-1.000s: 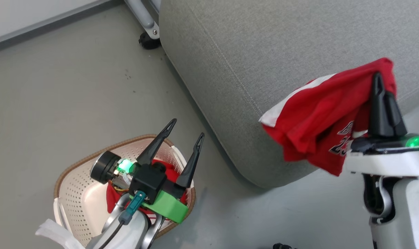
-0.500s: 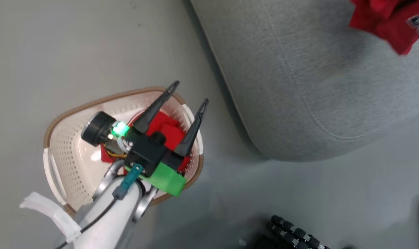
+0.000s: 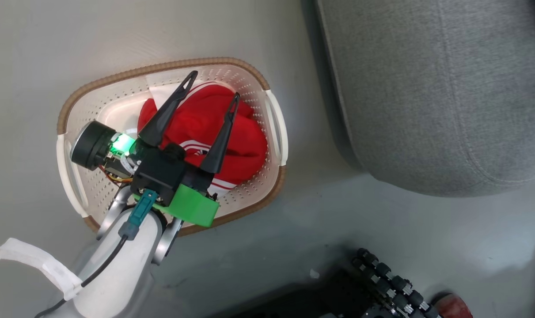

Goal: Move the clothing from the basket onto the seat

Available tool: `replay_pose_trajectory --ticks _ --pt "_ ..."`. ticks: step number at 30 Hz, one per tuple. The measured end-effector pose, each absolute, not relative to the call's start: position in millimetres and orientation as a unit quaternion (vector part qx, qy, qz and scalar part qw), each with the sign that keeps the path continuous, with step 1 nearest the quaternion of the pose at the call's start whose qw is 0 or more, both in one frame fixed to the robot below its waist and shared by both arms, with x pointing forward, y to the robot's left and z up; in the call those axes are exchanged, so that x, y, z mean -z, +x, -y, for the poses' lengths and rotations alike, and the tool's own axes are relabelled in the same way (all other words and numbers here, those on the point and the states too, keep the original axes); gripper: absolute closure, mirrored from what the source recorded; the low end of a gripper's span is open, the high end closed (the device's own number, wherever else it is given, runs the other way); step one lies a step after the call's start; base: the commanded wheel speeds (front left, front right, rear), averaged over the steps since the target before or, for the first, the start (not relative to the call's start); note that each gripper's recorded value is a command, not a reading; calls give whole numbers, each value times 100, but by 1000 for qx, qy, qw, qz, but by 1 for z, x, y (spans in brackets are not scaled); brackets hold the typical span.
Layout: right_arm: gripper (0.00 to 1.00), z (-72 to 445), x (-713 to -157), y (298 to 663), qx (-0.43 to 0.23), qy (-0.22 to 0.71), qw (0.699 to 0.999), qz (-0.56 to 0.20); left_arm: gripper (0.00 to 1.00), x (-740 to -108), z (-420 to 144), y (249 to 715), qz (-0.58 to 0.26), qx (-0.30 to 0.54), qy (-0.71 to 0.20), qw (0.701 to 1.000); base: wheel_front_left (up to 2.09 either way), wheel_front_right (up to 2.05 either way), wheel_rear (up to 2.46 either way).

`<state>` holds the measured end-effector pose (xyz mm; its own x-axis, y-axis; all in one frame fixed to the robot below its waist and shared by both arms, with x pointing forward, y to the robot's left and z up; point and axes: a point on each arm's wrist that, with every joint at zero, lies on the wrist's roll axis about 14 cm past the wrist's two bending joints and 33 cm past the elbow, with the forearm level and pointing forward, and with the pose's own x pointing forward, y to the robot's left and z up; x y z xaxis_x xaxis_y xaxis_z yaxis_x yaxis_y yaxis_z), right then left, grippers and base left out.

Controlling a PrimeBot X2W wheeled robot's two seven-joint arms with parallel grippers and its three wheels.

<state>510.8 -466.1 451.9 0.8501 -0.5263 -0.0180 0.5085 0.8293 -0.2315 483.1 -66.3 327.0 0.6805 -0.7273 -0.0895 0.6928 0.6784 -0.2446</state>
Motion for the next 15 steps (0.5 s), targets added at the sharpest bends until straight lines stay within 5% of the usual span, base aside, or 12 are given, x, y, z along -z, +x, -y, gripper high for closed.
replay_pose_trajectory --ticks 1,3,4,15 --pt "91 465 -443 511 272 -105 955 -49 0 -323 63 484 -93 383 -95 914 0 0 0" --pt "56 460 -427 512 272 -98 955 -62 0 -318 57 486 -99 370 -91 919 0 0 0" --pt "0 460 -424 512 274 -96 955 -64 0 -316 54 487 -101 364 -90 922 0 0 0" --pt "0 436 -423 465 290 -81 952 -57 0 -343 41 497 -80 313 -91 942 0 0 0"
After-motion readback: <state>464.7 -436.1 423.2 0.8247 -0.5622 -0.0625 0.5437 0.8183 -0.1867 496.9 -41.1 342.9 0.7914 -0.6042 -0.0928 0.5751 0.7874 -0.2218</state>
